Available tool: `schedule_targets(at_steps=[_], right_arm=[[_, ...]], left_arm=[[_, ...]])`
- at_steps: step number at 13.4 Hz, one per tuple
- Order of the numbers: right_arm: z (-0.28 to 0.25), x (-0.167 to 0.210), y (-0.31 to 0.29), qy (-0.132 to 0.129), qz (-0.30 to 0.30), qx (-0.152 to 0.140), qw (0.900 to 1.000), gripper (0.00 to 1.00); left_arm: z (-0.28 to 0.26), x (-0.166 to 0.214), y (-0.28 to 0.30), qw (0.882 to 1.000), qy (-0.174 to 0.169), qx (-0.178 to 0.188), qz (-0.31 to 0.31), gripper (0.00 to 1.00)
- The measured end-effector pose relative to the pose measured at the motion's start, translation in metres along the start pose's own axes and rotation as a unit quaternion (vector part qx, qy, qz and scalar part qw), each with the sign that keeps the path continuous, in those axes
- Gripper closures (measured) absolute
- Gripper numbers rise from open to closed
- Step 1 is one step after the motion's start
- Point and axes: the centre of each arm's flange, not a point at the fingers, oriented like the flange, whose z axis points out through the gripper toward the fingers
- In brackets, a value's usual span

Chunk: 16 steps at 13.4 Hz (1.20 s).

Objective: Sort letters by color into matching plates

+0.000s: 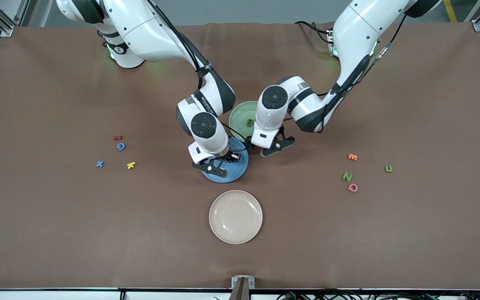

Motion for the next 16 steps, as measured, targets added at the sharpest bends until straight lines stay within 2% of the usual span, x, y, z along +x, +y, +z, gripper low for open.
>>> schedule_targets(at_steps=[2, 5, 6, 7, 9, 11, 13, 14, 16], right_arm=[[0.01, -0.006, -0.009, -0.004, -0.002, 0.008, 1.0, 0.74], [0.019, -0.008, -0.013, -0.002, -0.002, 0.014, 1.0, 0.74], [0.019, -0.008, -0.014, -0.002, -0.002, 0.015, 1.0, 0.67], [0.017, -0.008, -0.015, -0.001, -0.002, 0.017, 1.0, 0.67], [0.009, -0.007, -0.018, -0.001, -0.003, 0.019, 1.0, 0.49], [-0.015, -0.007, -0.017, -0.019, -0.003, 0.0, 1.0, 0.27], [-0.061, 0.006, -0.004, -0.037, -0.003, -0.017, 0.999, 0.07], [-0.087, 0.018, 0.011, -0.047, -0.011, -0.024, 0.999, 0.0], [-0.126, 0.048, 0.053, -0.061, -0.031, -0.027, 0.997, 0.0]], left_arm=[[-0.016, 0.036, -0.008, 1.0, 0.025, 0.006, -0.011, 0.0], [-0.046, 0.083, -0.023, 0.998, 0.043, 0.028, -0.034, 0.0], [-0.063, 0.102, -0.031, 0.998, 0.05, 0.034, -0.033, 0.0], [-0.072, 0.115, -0.039, 0.997, 0.053, 0.037, -0.029, 0.0], [-0.08, 0.143, -0.056, 0.997, 0.056, 0.041, -0.015, 0.0], [-0.081, 0.173, -0.079, 0.997, 0.054, 0.047, 0.009, 0.0], [-0.083, 0.204, -0.106, 0.997, 0.052, 0.05, 0.035, 0.0], [-0.085, 0.218, -0.118, 0.996, 0.051, 0.051, 0.049, 0.0], [-0.086, 0.242, -0.142, 0.995, 0.049, 0.056, 0.071, 0.0]])
